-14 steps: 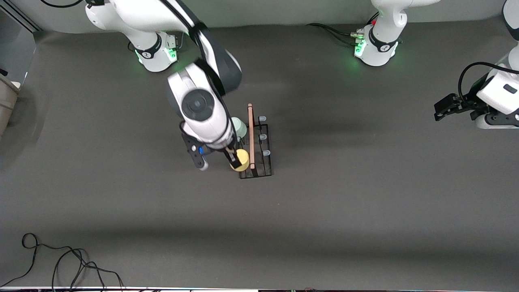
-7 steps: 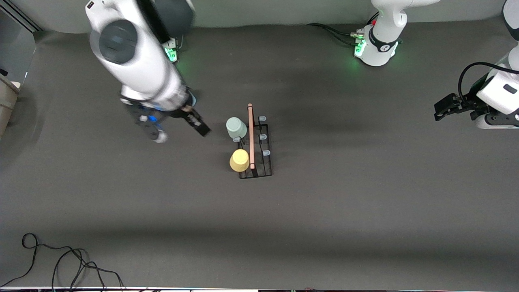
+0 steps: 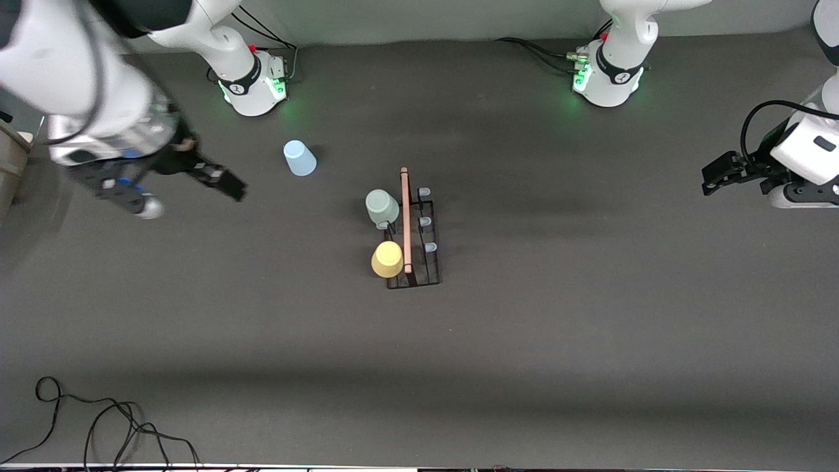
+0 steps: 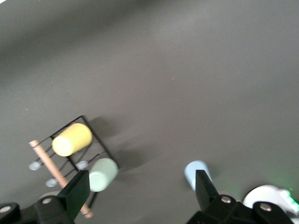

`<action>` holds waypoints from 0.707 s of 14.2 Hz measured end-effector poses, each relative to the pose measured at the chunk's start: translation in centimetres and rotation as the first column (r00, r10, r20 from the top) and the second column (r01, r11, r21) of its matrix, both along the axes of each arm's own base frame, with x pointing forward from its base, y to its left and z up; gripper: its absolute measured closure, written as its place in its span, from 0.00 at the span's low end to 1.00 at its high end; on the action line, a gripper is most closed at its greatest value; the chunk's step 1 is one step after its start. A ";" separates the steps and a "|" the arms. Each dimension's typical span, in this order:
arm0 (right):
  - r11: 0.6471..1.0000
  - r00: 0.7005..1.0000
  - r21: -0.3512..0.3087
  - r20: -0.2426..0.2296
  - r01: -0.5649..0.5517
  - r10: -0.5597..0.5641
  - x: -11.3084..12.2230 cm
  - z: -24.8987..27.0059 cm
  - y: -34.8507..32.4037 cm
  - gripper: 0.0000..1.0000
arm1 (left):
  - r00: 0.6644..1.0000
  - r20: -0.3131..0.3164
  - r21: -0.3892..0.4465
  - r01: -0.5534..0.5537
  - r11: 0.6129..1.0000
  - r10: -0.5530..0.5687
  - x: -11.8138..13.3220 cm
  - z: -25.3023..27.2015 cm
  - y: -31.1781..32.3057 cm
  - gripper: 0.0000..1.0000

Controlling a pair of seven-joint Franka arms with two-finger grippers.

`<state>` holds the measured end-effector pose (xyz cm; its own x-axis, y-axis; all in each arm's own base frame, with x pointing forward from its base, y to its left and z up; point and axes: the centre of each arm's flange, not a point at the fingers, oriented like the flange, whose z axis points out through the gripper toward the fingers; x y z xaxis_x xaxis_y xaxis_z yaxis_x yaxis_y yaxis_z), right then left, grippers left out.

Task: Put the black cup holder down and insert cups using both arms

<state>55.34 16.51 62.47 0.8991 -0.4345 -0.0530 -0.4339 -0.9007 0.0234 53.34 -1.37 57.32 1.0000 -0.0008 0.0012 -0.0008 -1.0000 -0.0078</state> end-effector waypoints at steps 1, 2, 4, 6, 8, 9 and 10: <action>0.999 0.999 0.011 -0.001 -0.051 0.051 0.2 0.2 -2.8 0.00 | 1.000 0.000 0.000 0.000 1.000 0.000 0.0 0.0 0.0 0.00; 0.995 0.995 0.025 -0.001 -0.101 0.101 0.2 0.4 -5.8 0.00 | 1.000 0.000 0.000 0.000 1.000 0.000 0.0 0.0 0.0 0.00; 0.980 0.981 0.046 0.007 -0.194 0.194 0.2 0.7 -11.1 0.00 | 1.000 0.000 0.000 0.000 1.000 0.000 0.0 0.0 0.0 0.00; 0.961 0.963 0.060 0.013 -0.270 0.270 0.2 0.5 -15.2 0.00 | 1.000 0.000 0.000 0.000 1.000 0.000 0.0 0.0 0.0 0.00; 0.946 0.948 0.066 0.022 -0.318 0.318 0.3 0.2 -18.0 0.00 | 1.000 -0.001 0.000 0.000 1.000 0.000 0.0 0.0 0.0 0.00; 0.937 0.939 0.064 0.035 -0.343 0.342 0.5 0.1 -18.7 0.00 | 1.000 -0.001 0.000 0.000 1.000 0.000 0.0 -0.1 0.0 0.00; 0.928 0.930 0.060 0.046 -0.368 0.365 0.6 -0.1 -19.1 0.00 | 1.000 0.000 0.000 0.000 1.000 0.000 0.1 -0.1 0.0 0.00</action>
